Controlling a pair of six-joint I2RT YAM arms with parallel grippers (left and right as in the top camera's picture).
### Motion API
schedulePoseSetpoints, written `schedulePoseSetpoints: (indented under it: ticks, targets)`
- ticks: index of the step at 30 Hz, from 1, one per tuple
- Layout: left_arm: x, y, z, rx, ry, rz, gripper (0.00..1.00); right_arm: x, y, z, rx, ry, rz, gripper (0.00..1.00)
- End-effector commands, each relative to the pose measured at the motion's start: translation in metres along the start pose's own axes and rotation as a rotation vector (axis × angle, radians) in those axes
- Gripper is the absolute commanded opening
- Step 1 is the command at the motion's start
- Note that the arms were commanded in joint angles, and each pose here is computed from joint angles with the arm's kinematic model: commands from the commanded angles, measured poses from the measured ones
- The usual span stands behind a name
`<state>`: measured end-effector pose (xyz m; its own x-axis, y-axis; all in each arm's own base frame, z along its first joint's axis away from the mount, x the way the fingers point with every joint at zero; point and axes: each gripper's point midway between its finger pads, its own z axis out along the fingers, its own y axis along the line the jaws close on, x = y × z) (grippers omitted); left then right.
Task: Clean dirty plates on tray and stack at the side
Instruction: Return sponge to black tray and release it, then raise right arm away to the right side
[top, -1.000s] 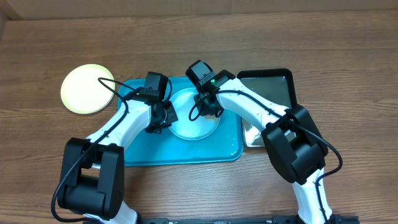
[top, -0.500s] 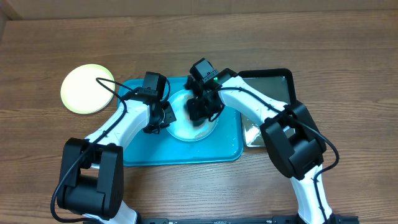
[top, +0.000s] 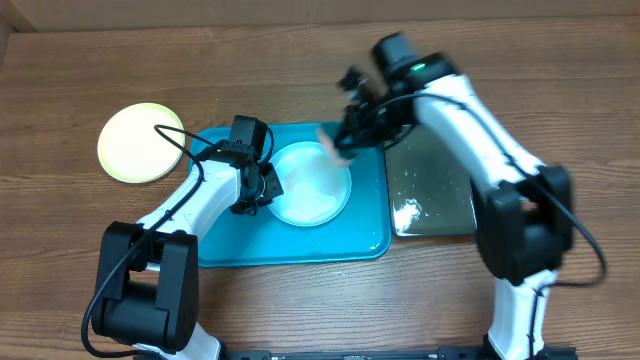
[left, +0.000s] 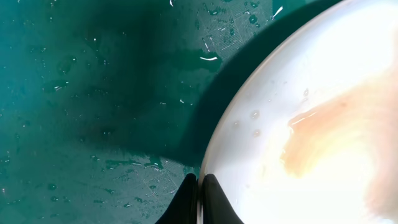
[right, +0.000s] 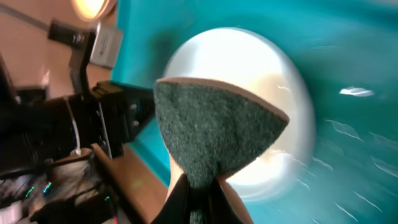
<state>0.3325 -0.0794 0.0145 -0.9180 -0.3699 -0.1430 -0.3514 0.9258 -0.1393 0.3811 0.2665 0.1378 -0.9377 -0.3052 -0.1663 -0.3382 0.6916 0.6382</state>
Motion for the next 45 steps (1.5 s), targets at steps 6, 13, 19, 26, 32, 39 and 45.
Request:
schedulePoseSetpoints:
  ticks: [6,13,19,26,32,39,45]
  targets:
    - [0.002,0.004,0.004,-0.02,0.006,0.012,0.04,0.036,-0.103,-0.104,0.509,-0.011,0.192,0.04]
    - [0.002,0.004,0.004,-0.016,0.006,0.012,0.04,0.083,-0.16,-0.102,0.594,0.09,0.355,0.04]
    - [0.002,0.004,0.004,-0.016,0.005,0.012,0.04,0.099,-0.185,-0.068,0.592,0.102,0.369,0.04]
    - [0.002,0.004,0.004,-0.016,0.006,0.012,0.04,0.094,-0.193,-0.061,0.593,0.064,0.354,0.62]
    - [0.002,0.004,0.004,-0.016,0.006,0.013,0.15,0.056,-0.176,-0.099,0.577,-0.044,0.353,0.73]
    - [0.003,0.004,0.004,-0.018,0.009,0.03,0.19,0.038,-0.204,-0.172,0.62,-0.229,0.495,0.84]
    - [0.002,0.003,0.005,-0.016,0.006,0.032,0.19,0.067,-0.254,-0.215,0.637,-0.288,0.654,0.95]
